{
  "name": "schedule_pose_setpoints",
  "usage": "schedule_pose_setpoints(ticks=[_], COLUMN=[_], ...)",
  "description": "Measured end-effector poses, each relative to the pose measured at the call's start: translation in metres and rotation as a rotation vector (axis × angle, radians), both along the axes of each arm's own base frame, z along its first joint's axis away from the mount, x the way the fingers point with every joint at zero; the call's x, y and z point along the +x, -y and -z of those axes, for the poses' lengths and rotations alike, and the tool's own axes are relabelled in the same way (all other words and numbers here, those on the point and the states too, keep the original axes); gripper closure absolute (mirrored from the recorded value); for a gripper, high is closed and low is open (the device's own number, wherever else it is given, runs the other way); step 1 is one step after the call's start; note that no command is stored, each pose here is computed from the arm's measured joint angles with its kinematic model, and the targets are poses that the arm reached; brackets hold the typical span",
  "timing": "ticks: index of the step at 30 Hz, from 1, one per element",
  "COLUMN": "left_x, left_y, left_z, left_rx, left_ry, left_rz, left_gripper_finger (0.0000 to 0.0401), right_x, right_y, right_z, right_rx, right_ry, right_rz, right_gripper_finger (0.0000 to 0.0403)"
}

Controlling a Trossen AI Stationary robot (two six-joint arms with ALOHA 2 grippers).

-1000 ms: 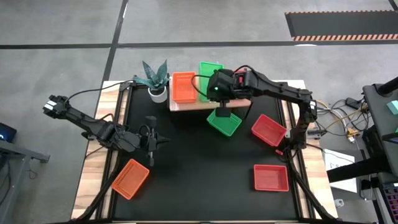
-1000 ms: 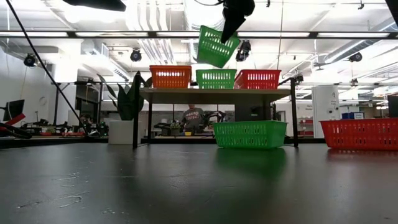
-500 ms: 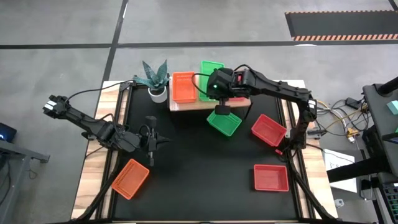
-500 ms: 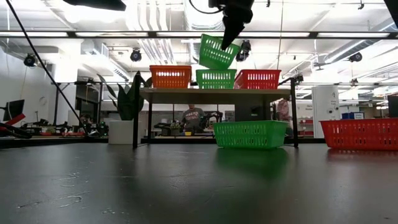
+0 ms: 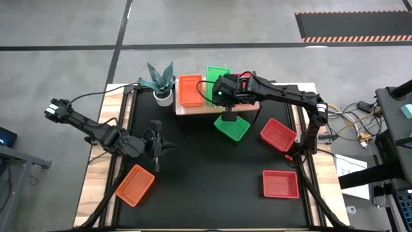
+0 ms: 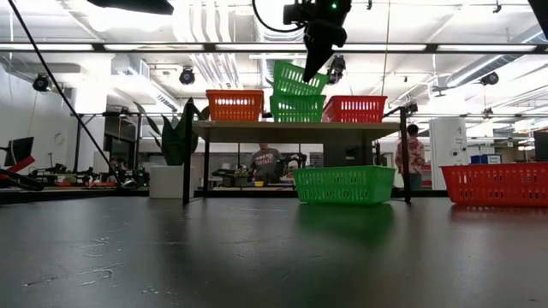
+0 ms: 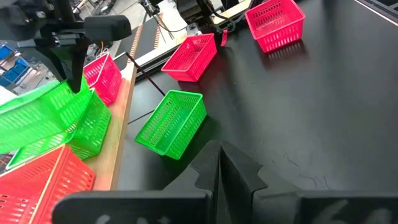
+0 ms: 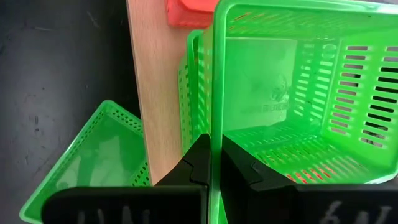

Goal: Stack baskets on shelf by color
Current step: Stack the bottom green bin on top of the green bin on the shelf, then stack the top red bin on top of the red bin on the shelf

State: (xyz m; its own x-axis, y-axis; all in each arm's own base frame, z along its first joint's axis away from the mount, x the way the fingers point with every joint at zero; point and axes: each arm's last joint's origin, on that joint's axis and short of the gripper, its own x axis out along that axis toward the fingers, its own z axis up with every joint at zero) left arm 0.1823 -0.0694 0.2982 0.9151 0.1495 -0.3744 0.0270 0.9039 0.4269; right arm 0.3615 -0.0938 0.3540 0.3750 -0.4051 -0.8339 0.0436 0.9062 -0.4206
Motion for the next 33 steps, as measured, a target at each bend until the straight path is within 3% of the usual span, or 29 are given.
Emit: schedule_pose_setpoints(ticks=[14, 26, 33], left_x=[0.0, 0.0, 0.0], left_y=[-0.0001, -0.0001, -0.0001], left_z=[0.0001, 0.0002, 0.0001], left_rx=[0.0, 0.0, 0.0], left_ry=[0.0, -0.001, -0.001], left_rz=[0.0, 0.0, 0.0], left_gripper_finger=[0.0401, 0.0401, 0.0401], right_x=[-0.0003, -0.0002, 0.0002], right_y=[0.0054, 0.0061, 0.004], right_z=[0.0006, 0.0005, 0.0002], right_rx=[0.004, 0.005, 0.008], right_ry=[0.015, 0.019, 0.023], right_rz=[0.028, 0.033, 0.034], right_gripper_finger=[0.0393, 0.0335, 0.0327])
